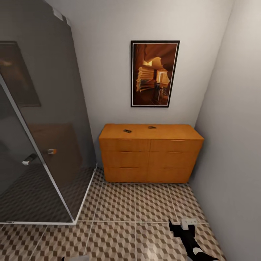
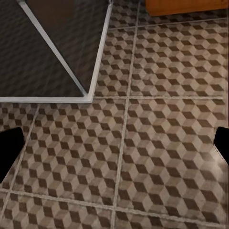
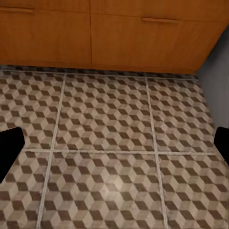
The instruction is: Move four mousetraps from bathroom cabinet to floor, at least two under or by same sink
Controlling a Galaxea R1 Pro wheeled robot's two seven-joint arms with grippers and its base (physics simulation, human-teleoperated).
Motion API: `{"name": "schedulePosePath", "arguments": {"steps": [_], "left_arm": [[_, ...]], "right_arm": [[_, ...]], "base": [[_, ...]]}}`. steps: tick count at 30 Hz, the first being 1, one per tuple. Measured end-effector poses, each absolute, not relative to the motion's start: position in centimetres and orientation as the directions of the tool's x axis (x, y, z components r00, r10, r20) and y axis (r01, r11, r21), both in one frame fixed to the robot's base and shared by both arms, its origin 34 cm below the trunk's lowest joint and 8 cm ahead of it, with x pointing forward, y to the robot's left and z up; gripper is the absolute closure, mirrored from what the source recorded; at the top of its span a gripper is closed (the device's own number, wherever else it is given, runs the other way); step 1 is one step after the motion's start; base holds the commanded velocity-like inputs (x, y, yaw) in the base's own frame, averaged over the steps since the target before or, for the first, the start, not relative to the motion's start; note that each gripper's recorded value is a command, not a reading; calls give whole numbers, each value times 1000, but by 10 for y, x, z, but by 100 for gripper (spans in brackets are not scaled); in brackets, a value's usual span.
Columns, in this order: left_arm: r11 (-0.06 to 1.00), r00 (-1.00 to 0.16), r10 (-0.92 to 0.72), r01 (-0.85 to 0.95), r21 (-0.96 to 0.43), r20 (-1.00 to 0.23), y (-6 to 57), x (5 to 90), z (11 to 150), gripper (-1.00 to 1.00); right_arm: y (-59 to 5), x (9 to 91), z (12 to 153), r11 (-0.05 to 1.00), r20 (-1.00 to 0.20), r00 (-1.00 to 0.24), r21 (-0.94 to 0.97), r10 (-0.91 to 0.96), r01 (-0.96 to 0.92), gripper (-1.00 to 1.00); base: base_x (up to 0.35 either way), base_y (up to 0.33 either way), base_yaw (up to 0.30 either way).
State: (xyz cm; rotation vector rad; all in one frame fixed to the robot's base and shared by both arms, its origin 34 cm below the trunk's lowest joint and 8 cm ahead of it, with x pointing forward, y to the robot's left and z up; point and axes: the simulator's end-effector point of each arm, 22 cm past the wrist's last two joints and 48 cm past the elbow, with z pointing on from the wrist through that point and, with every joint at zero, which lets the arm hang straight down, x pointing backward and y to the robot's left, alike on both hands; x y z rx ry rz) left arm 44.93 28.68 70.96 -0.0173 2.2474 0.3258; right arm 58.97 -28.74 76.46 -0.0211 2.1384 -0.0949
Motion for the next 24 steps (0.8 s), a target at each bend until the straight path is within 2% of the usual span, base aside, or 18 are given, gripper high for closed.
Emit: {"name": "schedulePosePath", "arguments": {"steps": [24], "left_arm": [[966,-643,97,-123,227,-760,287,450,710,-100]], "right_arm": [[-289,590,766,997,-842,-537,-78,-53,23,-100]], "base": [[230,-200,-5]]}}
